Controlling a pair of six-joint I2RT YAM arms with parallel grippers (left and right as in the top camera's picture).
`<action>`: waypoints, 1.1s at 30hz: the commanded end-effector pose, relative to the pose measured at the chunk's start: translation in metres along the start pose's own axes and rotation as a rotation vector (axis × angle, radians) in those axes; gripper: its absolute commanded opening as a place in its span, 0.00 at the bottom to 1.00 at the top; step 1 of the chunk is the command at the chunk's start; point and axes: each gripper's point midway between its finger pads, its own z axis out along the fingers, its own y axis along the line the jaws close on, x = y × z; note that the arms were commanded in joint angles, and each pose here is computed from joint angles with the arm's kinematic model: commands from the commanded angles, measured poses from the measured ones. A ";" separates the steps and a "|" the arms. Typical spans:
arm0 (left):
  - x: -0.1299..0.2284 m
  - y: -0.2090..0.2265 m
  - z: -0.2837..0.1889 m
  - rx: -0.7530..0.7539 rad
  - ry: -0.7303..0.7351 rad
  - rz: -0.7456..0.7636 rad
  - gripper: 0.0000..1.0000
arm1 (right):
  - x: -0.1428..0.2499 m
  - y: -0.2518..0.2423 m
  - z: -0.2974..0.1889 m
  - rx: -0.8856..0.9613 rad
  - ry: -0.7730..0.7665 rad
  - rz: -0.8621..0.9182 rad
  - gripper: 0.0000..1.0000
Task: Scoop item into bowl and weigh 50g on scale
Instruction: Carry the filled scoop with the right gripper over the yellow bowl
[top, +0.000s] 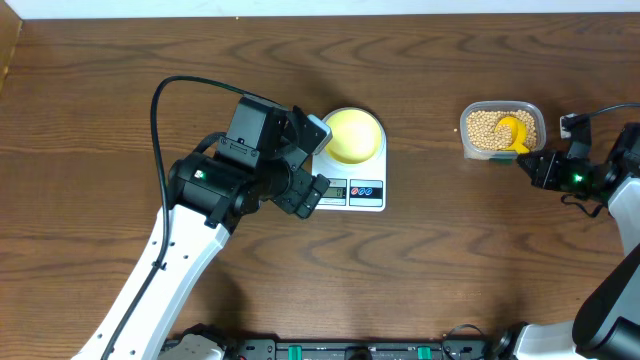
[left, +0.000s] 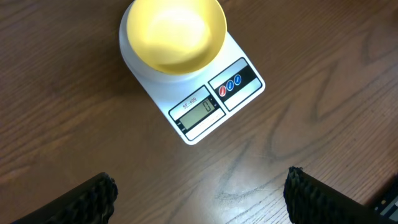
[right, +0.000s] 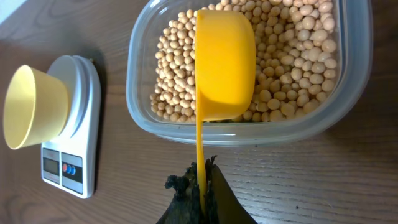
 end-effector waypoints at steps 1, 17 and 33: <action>0.001 -0.001 -0.002 0.003 -0.002 0.014 0.88 | -0.007 0.000 -0.004 -0.036 -0.026 0.037 0.01; 0.001 -0.001 -0.002 0.003 -0.002 0.014 0.88 | -0.023 0.003 -0.034 -0.203 -0.147 0.153 0.01; 0.001 -0.001 -0.002 0.003 -0.002 0.014 0.88 | -0.028 0.043 -0.034 -0.400 -0.133 0.223 0.01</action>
